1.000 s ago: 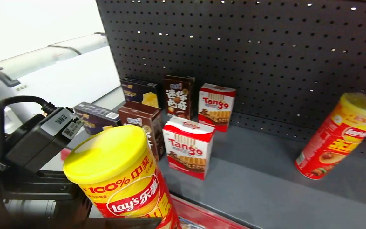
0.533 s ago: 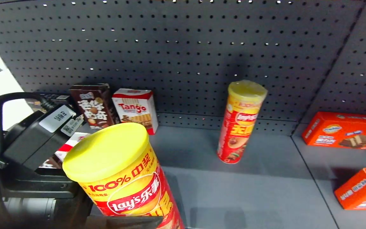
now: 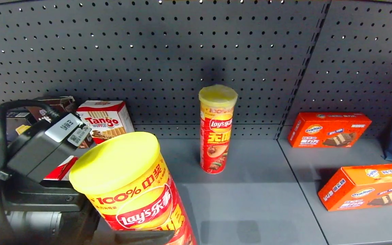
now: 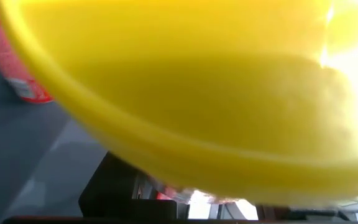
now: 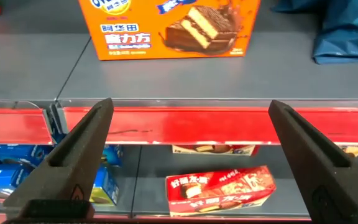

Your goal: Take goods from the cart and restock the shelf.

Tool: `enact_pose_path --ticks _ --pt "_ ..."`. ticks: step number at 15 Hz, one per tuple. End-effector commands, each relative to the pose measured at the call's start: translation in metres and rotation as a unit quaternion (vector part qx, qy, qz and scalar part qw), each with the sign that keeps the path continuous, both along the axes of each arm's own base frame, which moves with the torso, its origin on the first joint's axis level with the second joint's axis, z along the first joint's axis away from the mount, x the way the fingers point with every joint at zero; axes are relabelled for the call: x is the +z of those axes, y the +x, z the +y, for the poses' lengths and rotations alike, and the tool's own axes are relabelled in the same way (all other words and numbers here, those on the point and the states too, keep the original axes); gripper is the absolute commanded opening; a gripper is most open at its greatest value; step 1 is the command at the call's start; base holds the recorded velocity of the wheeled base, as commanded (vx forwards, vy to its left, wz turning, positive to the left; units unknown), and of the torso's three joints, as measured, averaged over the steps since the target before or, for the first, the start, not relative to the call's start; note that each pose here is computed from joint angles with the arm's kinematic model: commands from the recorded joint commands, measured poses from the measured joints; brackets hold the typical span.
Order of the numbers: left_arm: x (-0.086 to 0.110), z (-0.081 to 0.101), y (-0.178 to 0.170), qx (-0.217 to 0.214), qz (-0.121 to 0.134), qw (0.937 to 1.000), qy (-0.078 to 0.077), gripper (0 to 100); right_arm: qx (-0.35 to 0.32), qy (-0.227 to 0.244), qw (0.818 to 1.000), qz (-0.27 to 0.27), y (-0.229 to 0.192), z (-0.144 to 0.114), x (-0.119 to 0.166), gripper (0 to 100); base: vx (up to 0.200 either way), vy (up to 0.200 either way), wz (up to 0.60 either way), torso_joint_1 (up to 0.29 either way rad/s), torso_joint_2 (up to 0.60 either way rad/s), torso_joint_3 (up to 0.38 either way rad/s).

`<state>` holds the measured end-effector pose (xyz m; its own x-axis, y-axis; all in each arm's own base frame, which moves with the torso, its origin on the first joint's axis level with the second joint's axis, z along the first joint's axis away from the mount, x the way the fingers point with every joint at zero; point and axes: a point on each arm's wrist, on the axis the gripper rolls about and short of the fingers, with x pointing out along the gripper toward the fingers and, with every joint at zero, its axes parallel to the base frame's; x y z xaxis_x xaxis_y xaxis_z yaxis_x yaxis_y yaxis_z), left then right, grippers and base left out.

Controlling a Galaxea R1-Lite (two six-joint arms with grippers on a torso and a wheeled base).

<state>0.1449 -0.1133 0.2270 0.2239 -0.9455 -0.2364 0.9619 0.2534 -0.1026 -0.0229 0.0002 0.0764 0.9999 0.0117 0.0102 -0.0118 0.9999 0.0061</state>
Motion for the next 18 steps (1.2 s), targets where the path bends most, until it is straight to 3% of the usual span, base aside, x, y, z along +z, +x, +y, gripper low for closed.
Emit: enact_pose_path --ticks 1,3,11,12,13,14,16,18 --pt "-0.001 0.000 0.000 0.000 0.002 1.0000 0.000 0 0.000 0.000 1.000 0.001 0.000 0.000 0.000 100 0.000 0.000 0.00 0.000 0.00 0.000" --pt "-0.001 0.000 0.000 0.000 0.002 1.0000 0.001 0 0.002 -0.002 1.000 0.000 0.000 0.000 0.000 100 0.000 0.000 0.60 0.005 0.01 0.002" --pt "-0.002 0.001 0.001 0.005 0.003 1.0000 0.001 0 -0.004 -0.004 1.000 0.002 0.000 0.000 0.000 100 0.000 0.000 0.00 0.000 0.00 0.000" --pt "-0.003 0.002 0.000 0.005 0.004 1.0000 0.003 0 -0.015 -0.008 1.000 0.001 0.002 0.000 0.013 100 0.000 0.000 0.00 0.000 0.00 0.000" --pt "0.000 0.001 0.001 0.004 0.001 1.0000 0.000 0 -0.008 -0.002 0.999 -0.044 -0.001 0.000 0.067 100 0.000 0.000 0.00 0.000 0.00 0.000" --pt "-0.001 0.000 0.003 0.003 0.001 1.0000 0.001 0 0.053 0.023 0.998 0.000 0.018 0.002 0.119 100 0.000 0.000 0.00 0.000 0.00 0.000" --pt "-0.001 -0.002 0.006 0.004 0.001 1.0000 0.001 0 0.141 0.021 0.990 -0.013 0.021 0.005 0.152 100 0.000 0.000 0.00 0.000 0.00 0.000" --pt "-0.002 -0.002 0.006 0.005 0.006 1.0000 0.003 0 0.160 -0.009 0.987 0.006 0.048 0.007 0.180 100 0.000 0.000 0.00 0.000 0.00 0.000"
